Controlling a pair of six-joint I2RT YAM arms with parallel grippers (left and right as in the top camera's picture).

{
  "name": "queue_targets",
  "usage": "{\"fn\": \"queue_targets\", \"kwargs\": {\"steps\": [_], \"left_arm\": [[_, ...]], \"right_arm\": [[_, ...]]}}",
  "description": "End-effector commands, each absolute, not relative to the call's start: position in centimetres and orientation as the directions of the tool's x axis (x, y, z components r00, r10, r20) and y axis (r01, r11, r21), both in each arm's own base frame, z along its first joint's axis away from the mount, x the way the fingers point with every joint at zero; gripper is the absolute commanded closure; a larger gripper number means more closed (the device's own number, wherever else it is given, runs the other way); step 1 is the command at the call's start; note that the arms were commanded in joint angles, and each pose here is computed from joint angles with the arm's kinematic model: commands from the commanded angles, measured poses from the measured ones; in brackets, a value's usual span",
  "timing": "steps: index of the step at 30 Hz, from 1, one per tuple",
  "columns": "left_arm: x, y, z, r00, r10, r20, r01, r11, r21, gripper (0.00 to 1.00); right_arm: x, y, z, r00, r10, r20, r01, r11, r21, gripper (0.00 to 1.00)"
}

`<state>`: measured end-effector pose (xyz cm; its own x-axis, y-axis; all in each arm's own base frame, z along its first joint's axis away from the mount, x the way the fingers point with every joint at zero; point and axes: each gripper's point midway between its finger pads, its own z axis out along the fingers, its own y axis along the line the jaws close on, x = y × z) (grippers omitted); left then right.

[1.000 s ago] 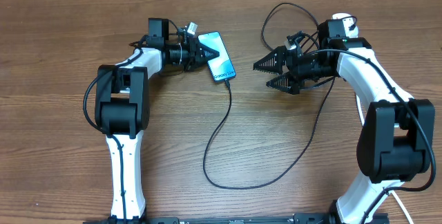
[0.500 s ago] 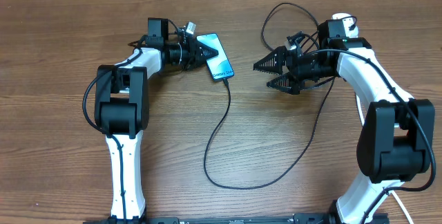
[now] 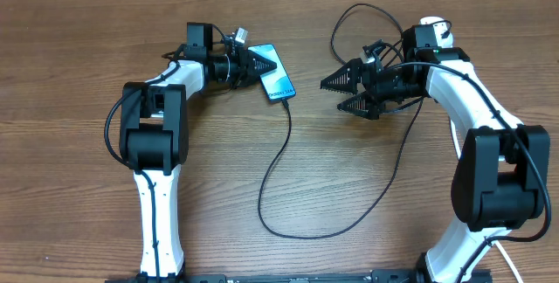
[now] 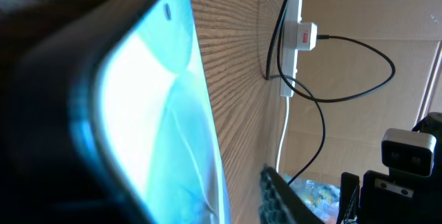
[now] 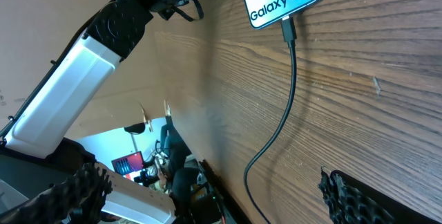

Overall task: Plug charger to phone and switch on socket
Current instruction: 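Lower the phone with the left gripper onto the table, cable attached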

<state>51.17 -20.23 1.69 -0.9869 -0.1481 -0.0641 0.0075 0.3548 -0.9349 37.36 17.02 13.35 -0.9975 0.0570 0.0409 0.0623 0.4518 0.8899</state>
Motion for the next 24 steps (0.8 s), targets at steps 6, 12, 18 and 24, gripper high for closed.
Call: {"fn": "queue_targets", "kwargs": {"steps": [6,12,18,24], "left_arm": [[51.4,-17.9,-0.5,-0.975,-0.221,-0.011,-0.093,0.452,-0.887,0.62],[50.5,-15.6,-2.6,-0.964,-0.262,0.040,-0.180,0.537,-0.824,0.62],[49.5,-12.8,-4.9,-0.952,-0.299,0.066,-0.252,0.642,-0.724,0.62],[48.7,-10.5,-6.2,-0.947,-0.314,0.065,-0.287,0.742,-0.605,0.60]], "right_arm": [[37.5,17.2,14.9,-0.999,0.048,-0.015,0.008,0.450,0.893,0.00],[37.6,17.0,14.5,-0.998,0.053,-0.017,0.010,0.472,0.882,0.00],[37.6,17.0,14.5,-0.998,0.053,-0.017,0.010,0.472,0.881,0.00],[37.6,17.0,14.5,-0.998,0.053,-0.018,0.010,0.473,0.881,0.00]]}}
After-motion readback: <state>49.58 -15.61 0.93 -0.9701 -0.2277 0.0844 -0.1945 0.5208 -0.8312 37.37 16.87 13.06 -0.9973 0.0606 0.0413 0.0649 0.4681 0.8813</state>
